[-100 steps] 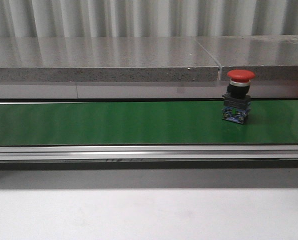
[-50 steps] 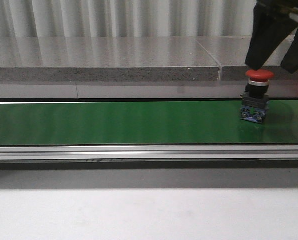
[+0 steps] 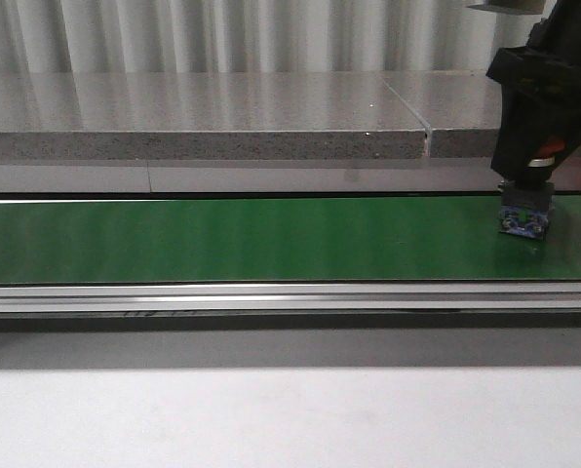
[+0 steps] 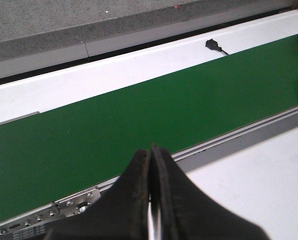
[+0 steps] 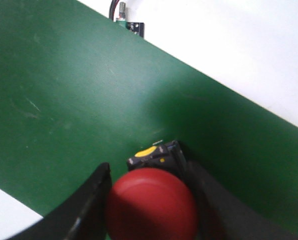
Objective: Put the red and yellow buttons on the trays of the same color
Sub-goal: 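Carry the red button into the red tray and open the right gripper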
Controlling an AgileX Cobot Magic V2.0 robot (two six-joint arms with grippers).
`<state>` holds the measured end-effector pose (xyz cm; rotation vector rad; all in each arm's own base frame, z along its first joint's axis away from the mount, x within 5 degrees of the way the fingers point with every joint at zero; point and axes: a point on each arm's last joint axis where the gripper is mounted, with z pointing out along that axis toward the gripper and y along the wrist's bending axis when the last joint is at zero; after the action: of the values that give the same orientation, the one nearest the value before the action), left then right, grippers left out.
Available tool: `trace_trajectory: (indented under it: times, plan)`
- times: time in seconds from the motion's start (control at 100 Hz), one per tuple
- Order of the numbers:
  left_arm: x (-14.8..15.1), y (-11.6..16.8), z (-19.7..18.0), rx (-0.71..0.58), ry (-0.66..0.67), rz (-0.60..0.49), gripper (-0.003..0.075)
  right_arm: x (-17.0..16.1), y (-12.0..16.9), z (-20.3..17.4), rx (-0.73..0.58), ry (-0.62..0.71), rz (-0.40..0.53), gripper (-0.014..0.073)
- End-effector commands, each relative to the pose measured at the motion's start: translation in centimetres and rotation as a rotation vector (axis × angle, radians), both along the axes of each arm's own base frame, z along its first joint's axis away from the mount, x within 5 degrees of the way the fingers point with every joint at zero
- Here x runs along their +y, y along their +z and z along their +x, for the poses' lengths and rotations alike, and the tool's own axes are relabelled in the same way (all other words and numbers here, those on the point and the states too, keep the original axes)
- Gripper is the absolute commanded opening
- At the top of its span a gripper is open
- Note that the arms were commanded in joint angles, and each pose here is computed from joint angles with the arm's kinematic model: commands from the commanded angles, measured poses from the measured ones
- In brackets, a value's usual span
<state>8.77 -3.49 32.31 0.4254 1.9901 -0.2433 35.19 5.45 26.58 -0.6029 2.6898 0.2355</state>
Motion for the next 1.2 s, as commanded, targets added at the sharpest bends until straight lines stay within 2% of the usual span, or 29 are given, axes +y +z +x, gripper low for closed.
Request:
trace_trajectory:
  times: [0.0, 0.2, 0.46, 0.67, 0.82, 1.03, 1.19]
  plan:
    - [-0.1, 1.3, 0.2, -0.072, 0.004, -0.041, -0.002, 0.0, 2.6, 0.0, -0.111, -0.001, 0.015, 0.0163]
    - [-0.1, 1.3, 0.2, -0.072, 0.004, -0.041, -0.002, -1.6, 4.9, -0.8, -0.178, -0.064, 0.027, 0.016]
    - [-0.1, 1.3, 0.2, -0.072, 0.004, -0.041, -0.002, -7.8, 8.2, -2.3, -0.304, -0.335, 0.053, 0.016]
    - [-0.1, 1.3, 0.2, -0.072, 0.004, -0.041, -0.002, -13.3, 8.4, -3.2, -0.301, -0.59, 0.078, 0.016]
    - [-0.1, 1.3, 0.2, -0.072, 0.004, -0.041, -0.002, -17.2, 8.5, -3.8, -0.349, -0.794, 0.109, 0.016]
    - [-0.1, 1.3, 0.2, -0.072, 0.004, -0.041, -0.002, -20.4, 8.8, -4.6, -0.412, -0.926, 0.11, 0.016]
    - [-0.1, 1.3, 0.2, -0.072, 0.004, -0.041, -0.002, -22.3, 7.3, -4.4, -0.39, -0.979, 0.1, 0.016]
